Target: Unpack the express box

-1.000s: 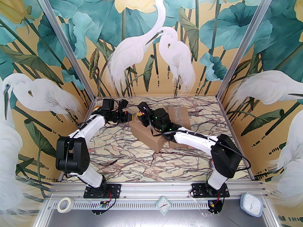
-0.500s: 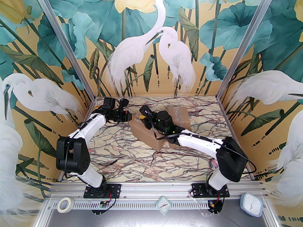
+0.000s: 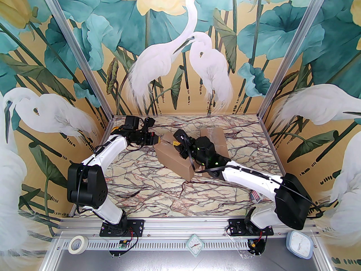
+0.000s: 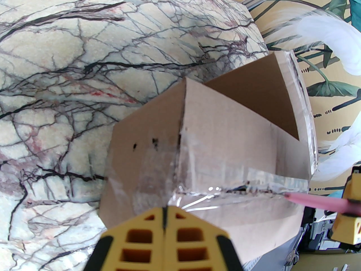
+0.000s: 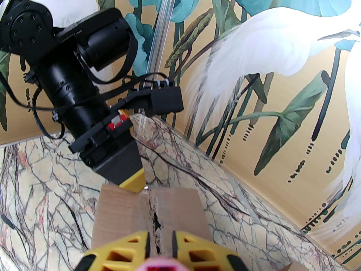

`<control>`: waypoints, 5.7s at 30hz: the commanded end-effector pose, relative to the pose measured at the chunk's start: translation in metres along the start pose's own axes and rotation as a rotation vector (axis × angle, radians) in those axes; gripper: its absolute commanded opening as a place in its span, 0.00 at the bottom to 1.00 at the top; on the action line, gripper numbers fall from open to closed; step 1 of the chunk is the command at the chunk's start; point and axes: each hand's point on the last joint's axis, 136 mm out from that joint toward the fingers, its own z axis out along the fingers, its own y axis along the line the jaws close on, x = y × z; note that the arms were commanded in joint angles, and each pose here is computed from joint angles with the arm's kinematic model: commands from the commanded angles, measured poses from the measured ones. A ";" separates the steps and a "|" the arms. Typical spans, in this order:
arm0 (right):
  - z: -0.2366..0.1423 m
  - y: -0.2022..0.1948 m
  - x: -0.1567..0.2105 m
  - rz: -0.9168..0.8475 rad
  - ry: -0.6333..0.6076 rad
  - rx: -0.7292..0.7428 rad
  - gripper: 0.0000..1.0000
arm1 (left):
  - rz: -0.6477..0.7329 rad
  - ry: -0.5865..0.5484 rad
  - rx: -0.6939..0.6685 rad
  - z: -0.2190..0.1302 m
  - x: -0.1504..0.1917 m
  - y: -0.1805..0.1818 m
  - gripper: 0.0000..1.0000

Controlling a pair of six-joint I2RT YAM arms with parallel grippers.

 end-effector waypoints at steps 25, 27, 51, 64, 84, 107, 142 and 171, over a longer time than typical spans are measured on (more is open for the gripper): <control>-0.073 -0.012 0.032 0.002 0.071 0.076 0.00 | -0.029 0.083 -0.215 -0.008 0.015 0.035 0.00; -0.077 -0.013 0.033 0.007 0.071 0.081 0.00 | -0.031 0.084 -0.217 -0.007 0.015 0.036 0.00; -0.124 -0.028 0.043 0.073 0.029 0.185 0.00 | -0.051 0.076 -0.241 -0.010 0.009 0.038 0.00; -0.096 -0.014 0.030 0.096 -0.008 0.094 0.00 | 0.042 -0.056 0.041 -0.048 -0.017 -0.042 0.55; -0.057 -0.005 0.014 0.068 -0.034 0.019 0.00 | 0.043 0.060 -0.078 -0.007 -0.003 0.009 0.59; -0.077 -0.014 0.011 0.084 -0.049 0.072 0.00 | -0.061 0.085 -0.173 0.002 0.008 0.056 0.03; -0.070 -0.030 -0.035 0.033 -0.192 0.035 0.00 | 0.061 0.118 -0.138 0.003 0.011 0.021 0.00; -0.054 -0.041 0.017 -0.076 0.000 -0.007 0.00 | 0.073 0.170 -0.205 0.009 0.022 0.035 0.00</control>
